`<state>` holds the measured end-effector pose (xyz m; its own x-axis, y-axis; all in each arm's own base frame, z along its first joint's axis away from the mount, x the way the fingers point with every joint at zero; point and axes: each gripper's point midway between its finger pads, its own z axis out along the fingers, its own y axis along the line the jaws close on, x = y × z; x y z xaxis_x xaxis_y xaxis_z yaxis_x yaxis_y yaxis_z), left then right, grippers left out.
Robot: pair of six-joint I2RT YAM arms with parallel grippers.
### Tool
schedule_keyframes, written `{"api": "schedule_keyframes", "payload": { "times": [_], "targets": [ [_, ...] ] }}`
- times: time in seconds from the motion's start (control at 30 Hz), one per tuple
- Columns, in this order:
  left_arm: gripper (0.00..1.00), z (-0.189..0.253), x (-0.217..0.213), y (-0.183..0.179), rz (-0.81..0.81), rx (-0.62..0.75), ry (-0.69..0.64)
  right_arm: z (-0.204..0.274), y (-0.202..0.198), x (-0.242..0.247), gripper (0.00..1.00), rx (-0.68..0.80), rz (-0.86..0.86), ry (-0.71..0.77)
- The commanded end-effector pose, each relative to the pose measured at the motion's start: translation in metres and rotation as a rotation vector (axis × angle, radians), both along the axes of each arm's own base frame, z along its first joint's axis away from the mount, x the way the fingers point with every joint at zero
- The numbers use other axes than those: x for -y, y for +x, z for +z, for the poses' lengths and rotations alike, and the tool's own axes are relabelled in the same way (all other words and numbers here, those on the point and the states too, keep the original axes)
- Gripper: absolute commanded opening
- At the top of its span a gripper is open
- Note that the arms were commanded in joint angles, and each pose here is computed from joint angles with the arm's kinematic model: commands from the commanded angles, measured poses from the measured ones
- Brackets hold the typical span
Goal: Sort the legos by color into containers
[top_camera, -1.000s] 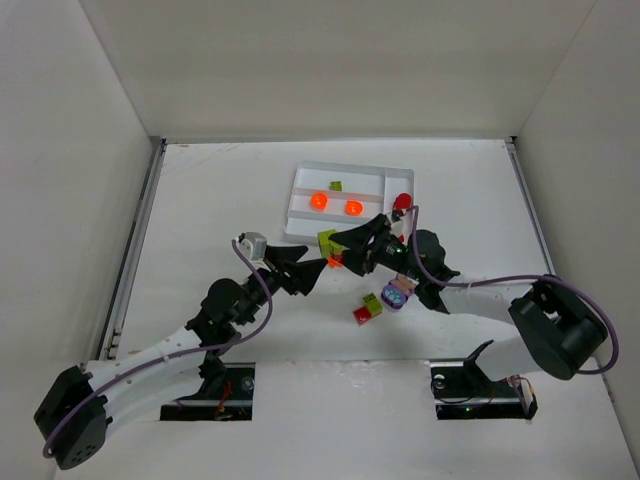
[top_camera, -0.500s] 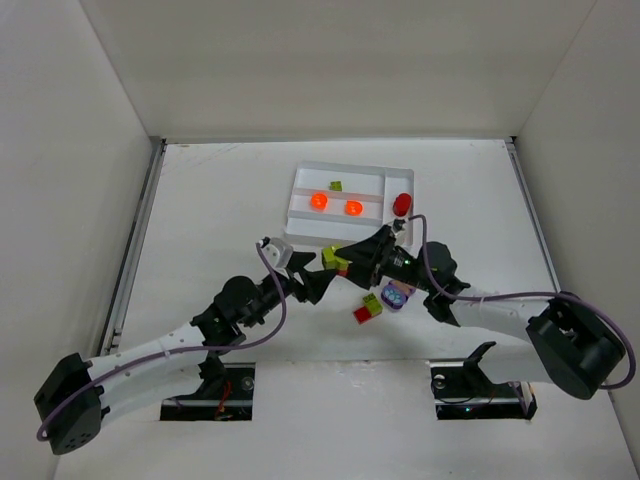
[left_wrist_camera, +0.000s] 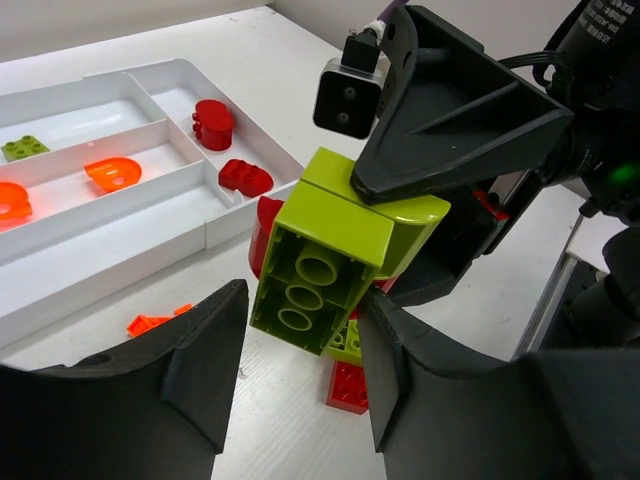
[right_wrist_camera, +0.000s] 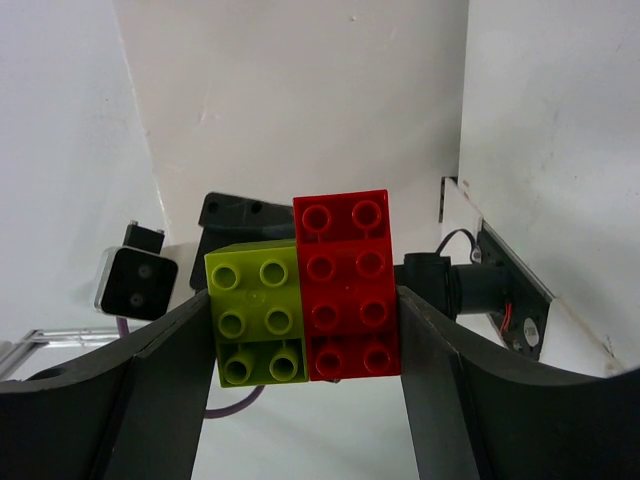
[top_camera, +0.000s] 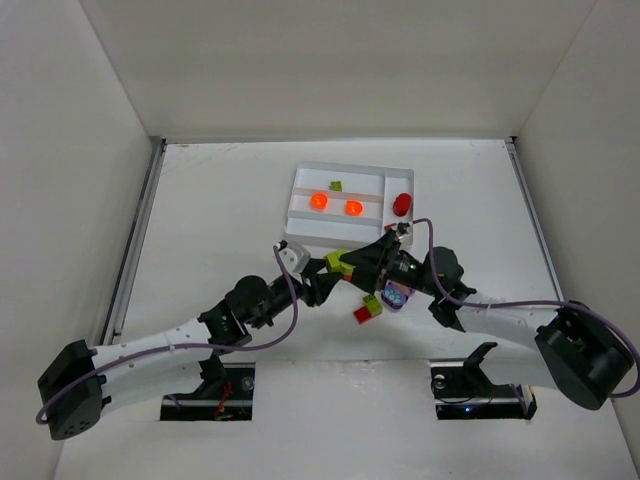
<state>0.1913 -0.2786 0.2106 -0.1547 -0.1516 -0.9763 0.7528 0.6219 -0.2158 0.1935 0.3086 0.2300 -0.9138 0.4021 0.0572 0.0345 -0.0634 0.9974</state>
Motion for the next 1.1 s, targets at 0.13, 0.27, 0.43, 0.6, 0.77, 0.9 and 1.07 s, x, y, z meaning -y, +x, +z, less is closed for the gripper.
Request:
{"api": "schedule_keyframes", "payload": {
  "times": [0.13, 0.27, 0.43, 0.6, 0.77, 0.9, 1.07],
  "targets": [
    [0.32, 0.04, 0.011, -0.001, -0.012, 0.077, -0.062, 0.014, -0.007, 0.006, 0.51, 0.049, 0.021, 0.043],
    [0.25, 0.043, 0.009, -0.004, -0.01, 0.08, -0.069, 0.013, -0.003, 0.011, 0.51, 0.051, 0.006, 0.043],
    [0.19, 0.044, 0.006, -0.007, -0.012, 0.072, -0.062, 0.015, 0.001, 0.018, 0.51, 0.06, -0.008, 0.045],
    [0.16, 0.041, -0.004, -0.002, 0.027, 0.065, -0.052, 0.018, 0.008, 0.028, 0.51, 0.073, -0.035, 0.051],
    [0.16, 0.041, -0.01, 0.002, 0.055, 0.064, -0.067, 0.019, 0.011, 0.032, 0.51, 0.076, -0.045, 0.049],
    [0.16, 0.044, -0.011, 0.004, 0.061, 0.065, -0.074, 0.018, 0.012, 0.031, 0.51, 0.076, -0.042, 0.045],
    [0.17, 0.052, -0.019, 0.017, 0.127, 0.055, -0.098, 0.013, 0.017, 0.033, 0.52, 0.082, -0.054, 0.029]
  ]
}}
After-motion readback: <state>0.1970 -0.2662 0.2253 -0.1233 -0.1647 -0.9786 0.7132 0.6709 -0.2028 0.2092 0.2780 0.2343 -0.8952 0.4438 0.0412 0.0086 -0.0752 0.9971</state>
